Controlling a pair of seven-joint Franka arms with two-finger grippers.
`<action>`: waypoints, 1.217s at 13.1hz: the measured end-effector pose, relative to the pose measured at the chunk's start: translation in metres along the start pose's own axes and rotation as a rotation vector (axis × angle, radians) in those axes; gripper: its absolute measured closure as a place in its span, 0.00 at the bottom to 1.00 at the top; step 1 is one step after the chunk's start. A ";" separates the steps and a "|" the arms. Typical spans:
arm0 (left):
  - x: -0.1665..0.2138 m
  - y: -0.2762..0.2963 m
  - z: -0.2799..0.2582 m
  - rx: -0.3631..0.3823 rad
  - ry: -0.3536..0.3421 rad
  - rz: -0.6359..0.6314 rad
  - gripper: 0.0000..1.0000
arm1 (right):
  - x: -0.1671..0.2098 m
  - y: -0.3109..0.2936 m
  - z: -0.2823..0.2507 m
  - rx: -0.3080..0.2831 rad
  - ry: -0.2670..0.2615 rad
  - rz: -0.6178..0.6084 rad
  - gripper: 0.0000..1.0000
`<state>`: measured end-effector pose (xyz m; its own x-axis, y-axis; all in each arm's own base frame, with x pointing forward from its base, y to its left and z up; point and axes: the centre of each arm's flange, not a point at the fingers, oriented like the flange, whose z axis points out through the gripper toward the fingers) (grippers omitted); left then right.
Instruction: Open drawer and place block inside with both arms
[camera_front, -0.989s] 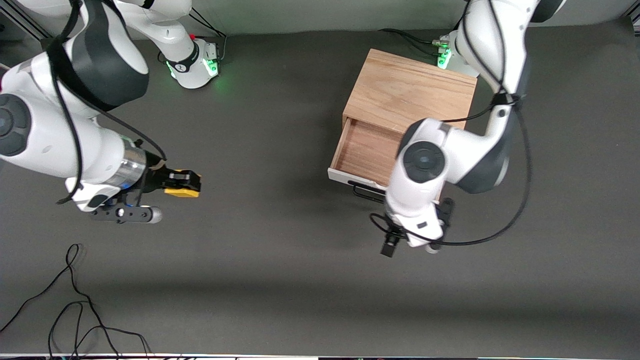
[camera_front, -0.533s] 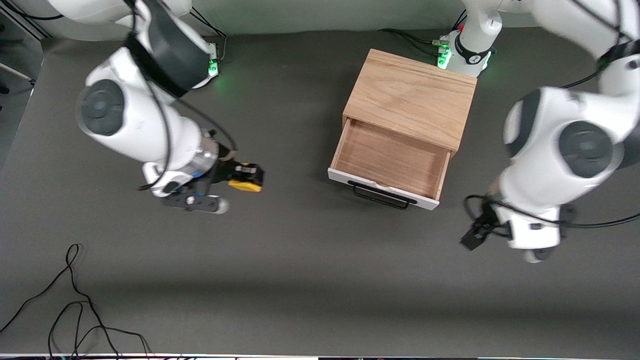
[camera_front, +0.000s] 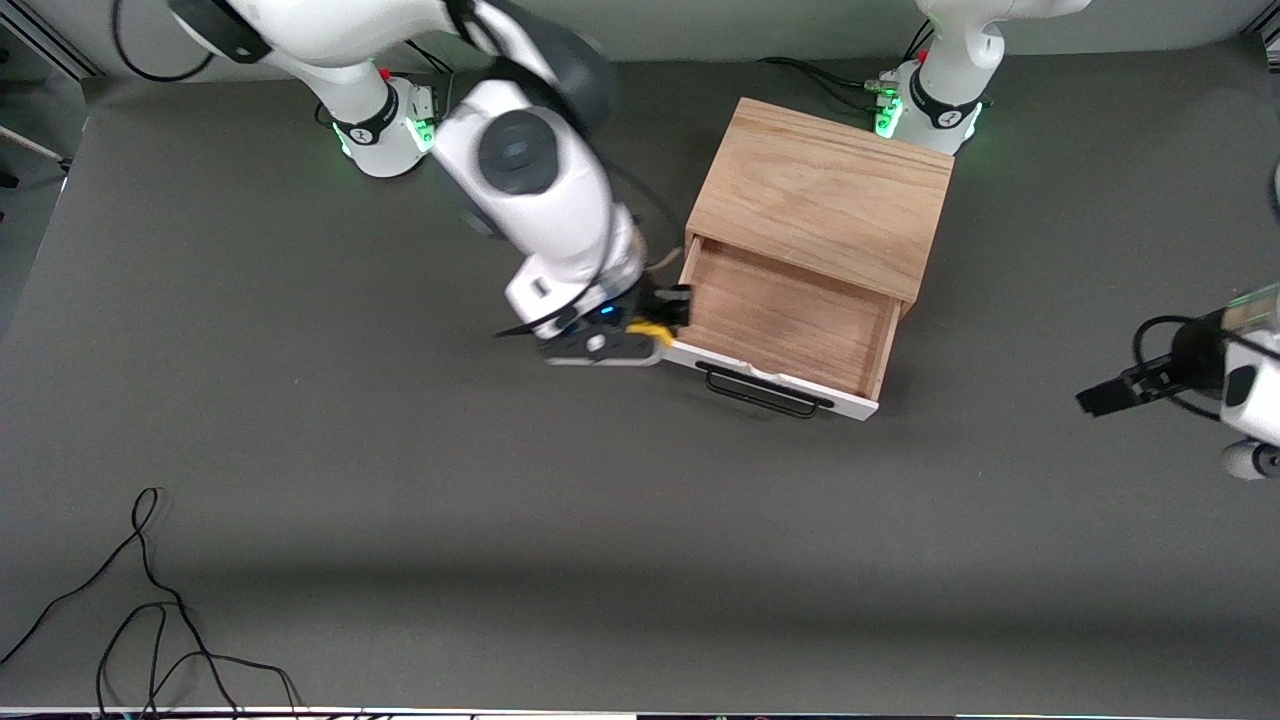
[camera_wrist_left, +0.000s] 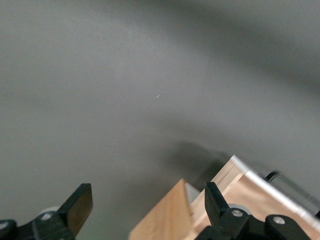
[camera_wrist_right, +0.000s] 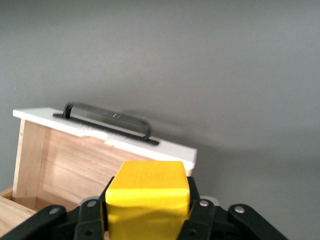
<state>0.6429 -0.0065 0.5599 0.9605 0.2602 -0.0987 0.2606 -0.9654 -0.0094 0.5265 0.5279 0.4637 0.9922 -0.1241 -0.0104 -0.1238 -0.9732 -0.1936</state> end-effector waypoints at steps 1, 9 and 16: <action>-0.004 -0.008 0.000 0.001 -0.008 0.053 0.00 | -0.019 -0.022 0.016 -0.002 0.007 -0.018 0.45; -0.053 -0.033 -0.032 -0.002 0.013 0.293 0.00 | -0.075 -0.074 0.110 0.002 -0.039 -0.049 0.45; -0.076 -0.027 -0.026 -0.005 0.045 0.286 0.00 | -0.072 -0.064 0.165 -0.046 -0.079 -0.023 0.45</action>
<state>0.5652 0.0001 0.5936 0.9984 -0.0217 -0.0528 -0.0208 -0.9996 0.0174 0.4650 0.6312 0.3147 0.9926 -0.0882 -0.0840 -0.1000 -0.9837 -0.1491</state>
